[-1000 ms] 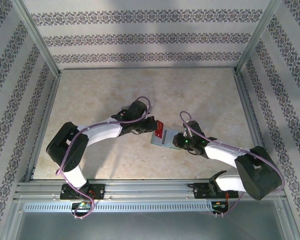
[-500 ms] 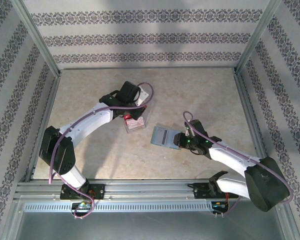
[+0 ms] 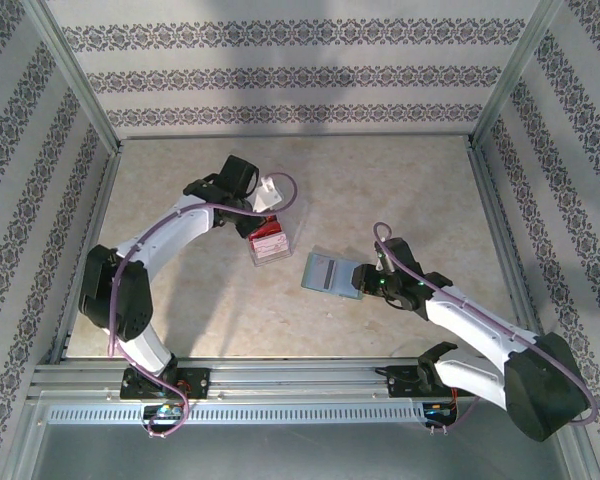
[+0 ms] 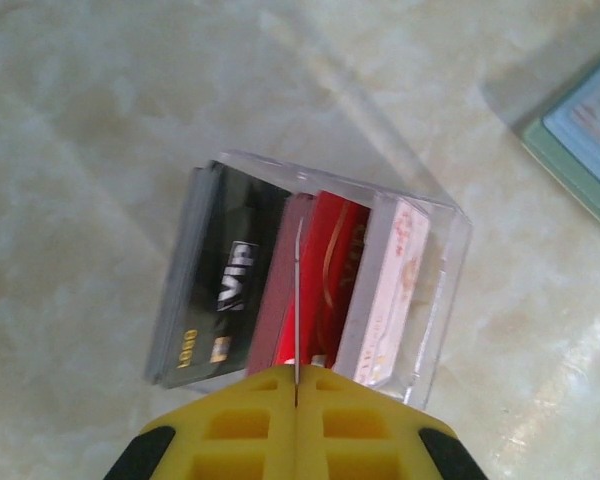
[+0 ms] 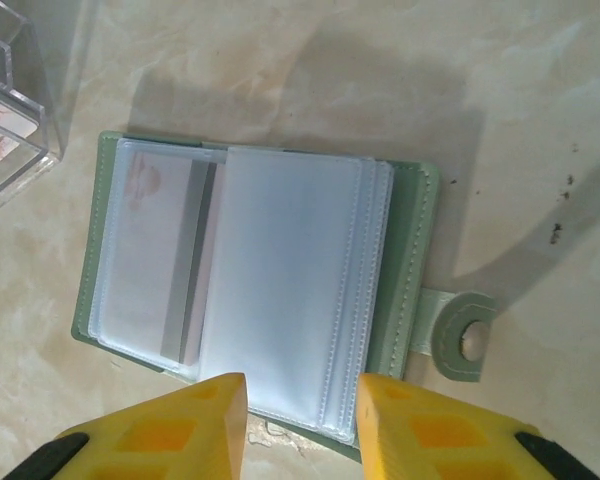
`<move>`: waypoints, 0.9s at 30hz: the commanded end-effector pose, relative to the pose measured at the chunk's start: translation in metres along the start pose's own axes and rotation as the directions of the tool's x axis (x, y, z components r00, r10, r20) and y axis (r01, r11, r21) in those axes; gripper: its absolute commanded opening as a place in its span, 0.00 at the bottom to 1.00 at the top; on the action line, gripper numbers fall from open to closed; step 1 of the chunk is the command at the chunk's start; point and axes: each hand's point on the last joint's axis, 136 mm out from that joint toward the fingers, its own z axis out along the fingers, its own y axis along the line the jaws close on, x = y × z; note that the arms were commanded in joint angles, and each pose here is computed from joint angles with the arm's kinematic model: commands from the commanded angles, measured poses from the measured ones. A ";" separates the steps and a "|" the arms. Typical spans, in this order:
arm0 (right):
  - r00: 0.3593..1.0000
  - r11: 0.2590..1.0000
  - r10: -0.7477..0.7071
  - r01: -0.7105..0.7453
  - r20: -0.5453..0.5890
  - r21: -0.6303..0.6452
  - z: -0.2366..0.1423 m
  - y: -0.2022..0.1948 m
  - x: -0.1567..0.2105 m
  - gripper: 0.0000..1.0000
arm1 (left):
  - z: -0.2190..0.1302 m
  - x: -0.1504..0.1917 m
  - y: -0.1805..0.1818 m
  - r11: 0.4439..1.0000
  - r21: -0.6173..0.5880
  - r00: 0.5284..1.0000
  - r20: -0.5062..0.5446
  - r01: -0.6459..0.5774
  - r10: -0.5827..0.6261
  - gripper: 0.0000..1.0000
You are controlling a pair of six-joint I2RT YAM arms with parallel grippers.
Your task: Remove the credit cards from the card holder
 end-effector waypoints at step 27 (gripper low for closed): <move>0.997 0.997 -0.062 0.059 0.049 0.046 -0.027 0.010 -0.016 0.36 | 0.043 0.005 -0.001 0.979 0.153 0.981 -0.121 -0.135 0.154 0.09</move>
